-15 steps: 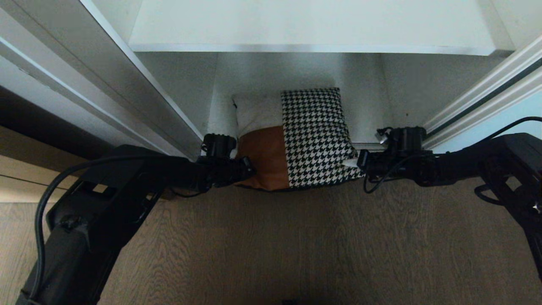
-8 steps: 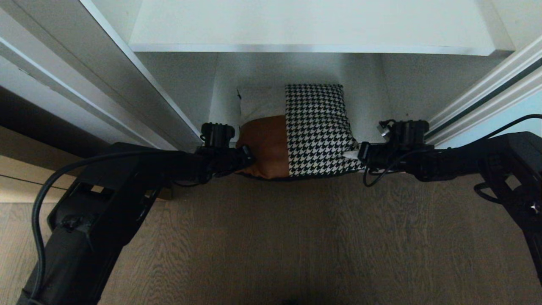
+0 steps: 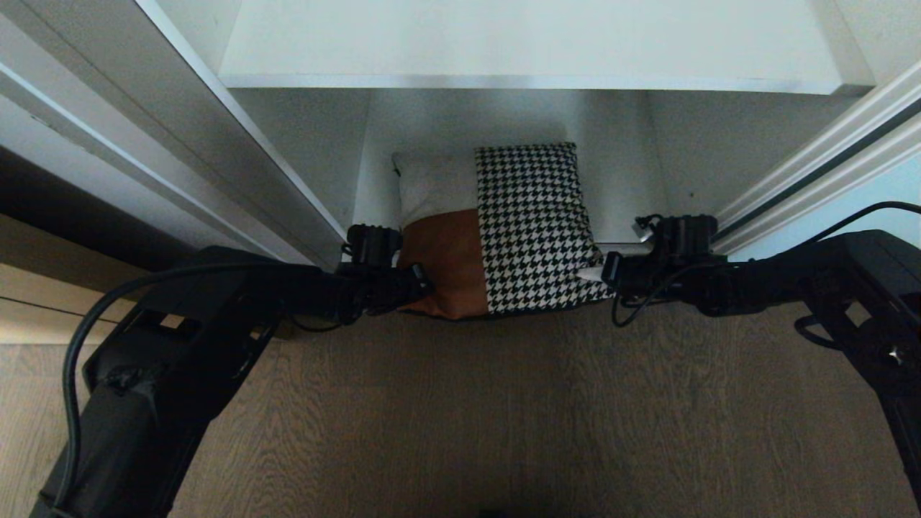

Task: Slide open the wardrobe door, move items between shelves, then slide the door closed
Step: Place the pillow on the lower shelf

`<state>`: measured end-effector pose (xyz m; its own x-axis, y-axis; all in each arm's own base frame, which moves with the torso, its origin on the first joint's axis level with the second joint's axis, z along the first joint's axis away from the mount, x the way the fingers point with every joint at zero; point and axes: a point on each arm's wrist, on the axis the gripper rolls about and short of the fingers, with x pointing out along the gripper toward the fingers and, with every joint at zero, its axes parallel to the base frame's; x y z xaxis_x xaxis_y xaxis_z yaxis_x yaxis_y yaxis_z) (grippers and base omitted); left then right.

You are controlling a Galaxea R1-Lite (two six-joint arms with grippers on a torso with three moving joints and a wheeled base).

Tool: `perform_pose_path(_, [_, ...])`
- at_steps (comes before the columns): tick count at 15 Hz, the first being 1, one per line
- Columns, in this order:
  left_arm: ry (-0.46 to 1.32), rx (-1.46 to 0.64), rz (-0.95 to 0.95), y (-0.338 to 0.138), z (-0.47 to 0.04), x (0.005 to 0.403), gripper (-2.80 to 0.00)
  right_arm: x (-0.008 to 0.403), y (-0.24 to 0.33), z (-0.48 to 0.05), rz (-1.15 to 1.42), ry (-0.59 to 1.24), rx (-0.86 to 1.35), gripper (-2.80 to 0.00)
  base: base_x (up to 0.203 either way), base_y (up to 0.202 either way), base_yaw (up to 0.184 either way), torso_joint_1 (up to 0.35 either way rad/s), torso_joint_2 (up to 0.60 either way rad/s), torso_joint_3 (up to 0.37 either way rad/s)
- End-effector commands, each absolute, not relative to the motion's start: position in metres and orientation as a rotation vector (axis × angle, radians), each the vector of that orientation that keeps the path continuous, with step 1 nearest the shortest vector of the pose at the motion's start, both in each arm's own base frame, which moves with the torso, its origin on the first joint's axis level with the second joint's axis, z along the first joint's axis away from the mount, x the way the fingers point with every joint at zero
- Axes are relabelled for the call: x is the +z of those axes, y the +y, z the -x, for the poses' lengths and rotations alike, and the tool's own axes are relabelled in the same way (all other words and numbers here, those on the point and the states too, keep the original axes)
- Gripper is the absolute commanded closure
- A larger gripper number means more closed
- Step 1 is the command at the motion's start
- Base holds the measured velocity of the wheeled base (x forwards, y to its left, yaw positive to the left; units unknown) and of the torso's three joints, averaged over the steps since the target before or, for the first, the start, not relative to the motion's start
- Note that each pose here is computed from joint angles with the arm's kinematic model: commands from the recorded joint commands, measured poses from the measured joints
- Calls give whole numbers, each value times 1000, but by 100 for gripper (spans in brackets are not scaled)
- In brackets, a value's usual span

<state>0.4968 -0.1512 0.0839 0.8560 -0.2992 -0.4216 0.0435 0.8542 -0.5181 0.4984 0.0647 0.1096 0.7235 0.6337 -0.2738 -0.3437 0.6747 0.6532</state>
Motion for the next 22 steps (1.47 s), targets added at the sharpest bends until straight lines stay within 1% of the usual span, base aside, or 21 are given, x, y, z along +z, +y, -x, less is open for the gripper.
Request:
perform_pose_path(1, [519,-193,520,-153,-495,85,0,112,66,-497,-612,515,587,0,0,0,0,0,0,0])
perform_pose_path(8, [536,-205,488,-160,-494,75,0,112,64,-497,-613,514,581,0,0,0,0,0,0,0])
perform_pose_path(10, [505,-219,485,-162,-498,76,0,109,63,-496,-615,521,574,0,0,0,0,0,0,0])
perform_pose_path(17, [509,-222,485,-164,-496,76,0,108,62,-496,-609,482,577,0,0,0,0,0,0,0])
perform_pose_path(22, [509,-219,483,-164,-495,77,0,107,65,-495,-607,489,582,0,182,0,0,1,3,4])
